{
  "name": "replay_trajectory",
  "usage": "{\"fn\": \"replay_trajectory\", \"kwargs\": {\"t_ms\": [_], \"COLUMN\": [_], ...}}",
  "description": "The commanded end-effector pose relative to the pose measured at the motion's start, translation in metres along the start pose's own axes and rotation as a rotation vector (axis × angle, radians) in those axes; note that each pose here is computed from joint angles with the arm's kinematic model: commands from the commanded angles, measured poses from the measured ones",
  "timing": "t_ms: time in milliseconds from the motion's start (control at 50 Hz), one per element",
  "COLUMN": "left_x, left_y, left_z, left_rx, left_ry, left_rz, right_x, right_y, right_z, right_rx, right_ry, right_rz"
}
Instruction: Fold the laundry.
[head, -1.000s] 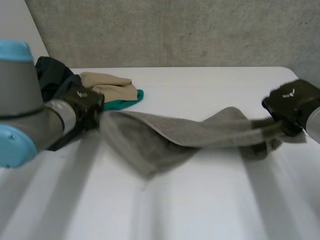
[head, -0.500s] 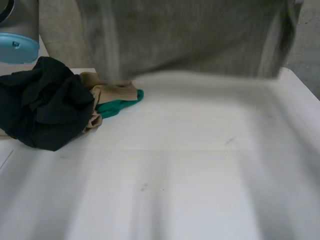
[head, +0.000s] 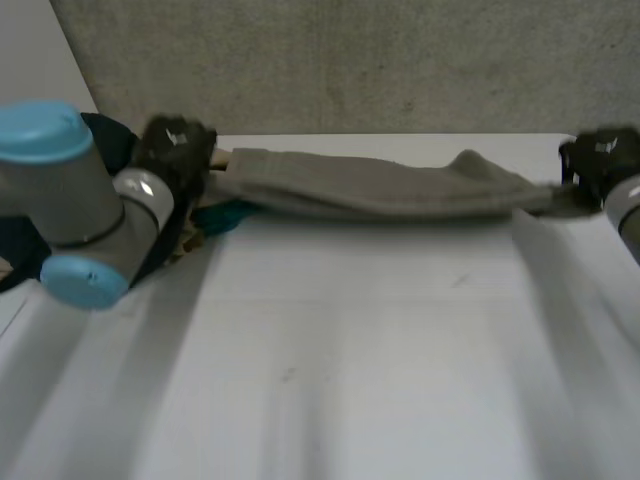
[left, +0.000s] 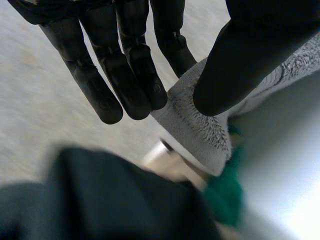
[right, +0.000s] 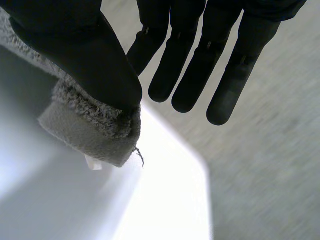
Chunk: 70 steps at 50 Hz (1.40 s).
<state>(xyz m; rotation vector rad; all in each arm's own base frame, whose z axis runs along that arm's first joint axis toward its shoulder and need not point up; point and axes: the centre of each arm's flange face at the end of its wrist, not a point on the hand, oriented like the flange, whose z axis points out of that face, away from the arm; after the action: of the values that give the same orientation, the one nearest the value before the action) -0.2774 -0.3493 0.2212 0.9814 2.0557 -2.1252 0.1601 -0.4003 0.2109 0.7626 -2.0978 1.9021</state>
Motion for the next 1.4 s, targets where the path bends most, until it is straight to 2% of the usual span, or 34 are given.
{"fn": "replay_trajectory", "kwargs": {"t_ms": [20, 140, 240, 300, 380, 500, 640, 780, 940, 1060, 1140, 1220, 1400], "left_x": [0.019, 0.017, 0.021, 0.024, 0.022, 0.018, 0.022, 0.027, 0.025, 0.024, 0.024, 0.024, 0.023], "left_y": [0.027, 0.034, 0.026, 0.019, 0.01, -0.002, -0.011, -0.02, -0.02, -0.017, -0.016, -0.015, -0.008], "left_z": [-0.056, -0.114, -0.139, -0.139, -0.118, -0.067, -0.047, -0.038, -0.025, -0.019, -0.015, -0.013, -0.009], "left_rx": [-0.23, -0.496, -0.59, -0.601, -0.554, -0.445, -0.433, -0.403, -0.395, -0.399, -0.4, -0.398, -0.411], "left_ry": [0.122, 0.232, 0.356, 0.409, 0.376, 0.256, 0.218, 0.201, 0.145, 0.119, 0.111, 0.105, 0.1], "left_rz": [0.174, 0.313, 0.308, 0.3, 0.283, 0.173, 0.061, 0.043, 0.049, 0.054, 0.055, 0.054, 0.053], "right_x": [-0.001, 0.013, 0.018, 0.015, 0.013, 0.009, 0.007, -0.004, -0.033, -0.063, -0.081, -0.09, -0.105], "right_y": [0.028, 0.029, 0.042, 0.04, 0.036, 0.039, 0.03, -0.005, -0.024, -0.019, -0.004, 0.007, 0.027], "right_z": [-0.045, -0.096, -0.124, -0.123, -0.101, -0.062, -0.051, -0.072, -0.13, -0.169, -0.189, -0.192, -0.196], "right_rx": [-0.249, -0.413, -0.515, -0.498, -0.444, -0.366, -0.322, -0.274, -0.39, -0.447, -0.48, -0.473, -0.517], "right_ry": [-0.117, -0.224, -0.348, -0.381, -0.306, -0.211, -0.179, -0.175, -0.345, -0.504, -0.578, -0.576, -0.548], "right_rz": [-0.063, -0.22, -0.392, -0.437, -0.341, -0.19, -0.138, 0.047, 0.242, 0.206, 0.097, 0.039, 0.029]}}
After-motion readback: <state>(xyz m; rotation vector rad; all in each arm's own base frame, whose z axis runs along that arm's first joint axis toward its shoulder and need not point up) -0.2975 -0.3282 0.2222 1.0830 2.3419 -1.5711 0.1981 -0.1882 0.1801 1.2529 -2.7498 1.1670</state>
